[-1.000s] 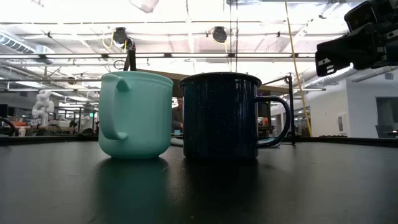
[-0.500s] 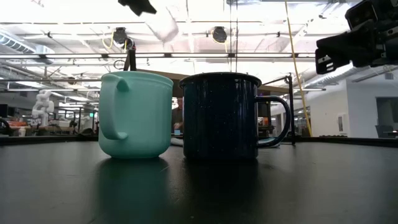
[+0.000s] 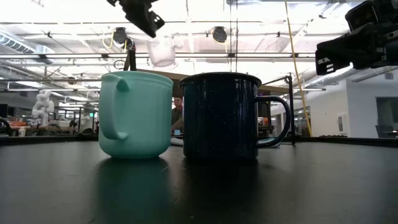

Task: Stack small to large cups/mugs on shelf
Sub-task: Put the transparent mug on the shelf

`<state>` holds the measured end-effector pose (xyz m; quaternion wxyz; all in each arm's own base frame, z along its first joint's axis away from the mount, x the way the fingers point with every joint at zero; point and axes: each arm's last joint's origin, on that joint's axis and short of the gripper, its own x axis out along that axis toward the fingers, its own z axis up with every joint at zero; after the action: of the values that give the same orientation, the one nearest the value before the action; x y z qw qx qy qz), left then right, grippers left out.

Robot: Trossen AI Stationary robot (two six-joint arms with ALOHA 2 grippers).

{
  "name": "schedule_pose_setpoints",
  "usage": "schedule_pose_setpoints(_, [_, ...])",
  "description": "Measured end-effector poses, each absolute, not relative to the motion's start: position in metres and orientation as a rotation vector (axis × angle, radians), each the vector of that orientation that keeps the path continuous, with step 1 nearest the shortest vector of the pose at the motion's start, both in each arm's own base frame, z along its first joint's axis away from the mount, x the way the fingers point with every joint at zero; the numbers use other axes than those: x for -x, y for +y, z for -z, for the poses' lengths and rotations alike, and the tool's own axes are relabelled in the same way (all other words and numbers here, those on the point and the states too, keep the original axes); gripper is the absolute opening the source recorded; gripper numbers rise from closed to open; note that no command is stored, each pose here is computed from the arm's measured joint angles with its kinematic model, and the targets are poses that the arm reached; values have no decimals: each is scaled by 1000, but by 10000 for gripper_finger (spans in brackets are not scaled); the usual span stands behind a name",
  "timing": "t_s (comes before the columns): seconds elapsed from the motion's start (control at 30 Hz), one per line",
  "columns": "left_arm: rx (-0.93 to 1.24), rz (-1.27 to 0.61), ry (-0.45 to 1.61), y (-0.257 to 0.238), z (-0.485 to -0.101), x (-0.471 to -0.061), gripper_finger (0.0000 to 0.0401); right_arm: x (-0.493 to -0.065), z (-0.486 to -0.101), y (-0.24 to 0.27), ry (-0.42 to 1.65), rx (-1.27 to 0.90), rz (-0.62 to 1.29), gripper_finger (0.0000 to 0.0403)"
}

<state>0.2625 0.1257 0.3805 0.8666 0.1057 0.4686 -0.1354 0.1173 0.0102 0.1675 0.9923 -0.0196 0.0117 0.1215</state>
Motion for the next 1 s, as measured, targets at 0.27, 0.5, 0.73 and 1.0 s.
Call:
schedule_pose_setpoints(0.27, [-235,350,1074,119,-365,-275,0,-117,-167,10,22,47,-243,0])
schedule_pose_setpoints(0.5, [-279,407,1073,108,-365,-279,0,-117,-168,10,22,47,-243,0])
schedule_pose_setpoints(0.73, [-322,456,1094,100,-364,-278,0,-117,-167,10,22,47,-244,0])
schedule_pose_setpoints(1.0, [-308,474,1108,99,-363,-276,0,-117,-167,10,22,47,-244,0])
